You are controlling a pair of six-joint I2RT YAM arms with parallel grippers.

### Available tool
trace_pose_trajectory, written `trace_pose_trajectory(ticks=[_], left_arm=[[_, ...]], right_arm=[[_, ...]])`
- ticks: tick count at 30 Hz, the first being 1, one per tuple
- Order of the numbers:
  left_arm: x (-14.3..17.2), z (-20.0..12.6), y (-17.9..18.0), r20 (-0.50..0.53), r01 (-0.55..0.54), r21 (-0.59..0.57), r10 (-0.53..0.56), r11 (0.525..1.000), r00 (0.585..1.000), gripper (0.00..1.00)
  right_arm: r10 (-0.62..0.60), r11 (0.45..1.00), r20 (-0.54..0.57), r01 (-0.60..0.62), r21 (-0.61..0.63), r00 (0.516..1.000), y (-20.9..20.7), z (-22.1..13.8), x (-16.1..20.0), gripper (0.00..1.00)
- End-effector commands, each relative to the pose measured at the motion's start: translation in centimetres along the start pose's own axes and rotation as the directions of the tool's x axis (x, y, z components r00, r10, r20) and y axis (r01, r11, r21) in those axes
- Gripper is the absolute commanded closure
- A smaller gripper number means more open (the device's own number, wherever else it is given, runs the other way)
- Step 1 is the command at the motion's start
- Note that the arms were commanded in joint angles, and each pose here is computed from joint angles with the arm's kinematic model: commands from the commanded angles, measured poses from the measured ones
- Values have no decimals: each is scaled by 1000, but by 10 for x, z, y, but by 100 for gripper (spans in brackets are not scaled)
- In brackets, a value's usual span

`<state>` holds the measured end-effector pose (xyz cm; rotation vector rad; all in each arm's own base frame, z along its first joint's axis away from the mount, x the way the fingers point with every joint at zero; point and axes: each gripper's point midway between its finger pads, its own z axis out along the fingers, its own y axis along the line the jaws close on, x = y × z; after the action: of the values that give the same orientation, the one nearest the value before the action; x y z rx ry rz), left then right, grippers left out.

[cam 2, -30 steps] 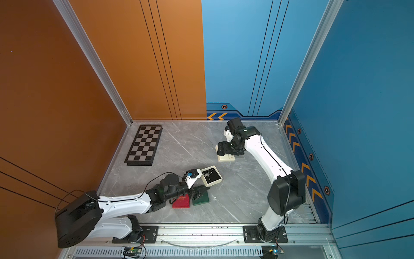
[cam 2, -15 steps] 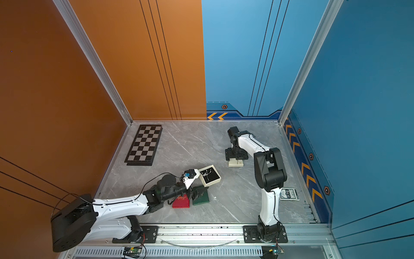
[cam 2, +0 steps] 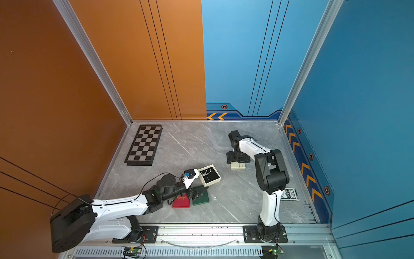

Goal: Take the necklace out of the lift-off lid jewelry box
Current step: Place the lid at the center of the board.

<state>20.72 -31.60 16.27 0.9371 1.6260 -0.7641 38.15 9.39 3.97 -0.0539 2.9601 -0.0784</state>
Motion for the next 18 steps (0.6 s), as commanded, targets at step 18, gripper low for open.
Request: trace_pose_trajectory(ticks=[18], left_arm=[[1,-2,2,-1,-6,-4,6,1000,1000,23]], right_arm=[[-22,935,233,103,-339,972,71,-147,32,35]])
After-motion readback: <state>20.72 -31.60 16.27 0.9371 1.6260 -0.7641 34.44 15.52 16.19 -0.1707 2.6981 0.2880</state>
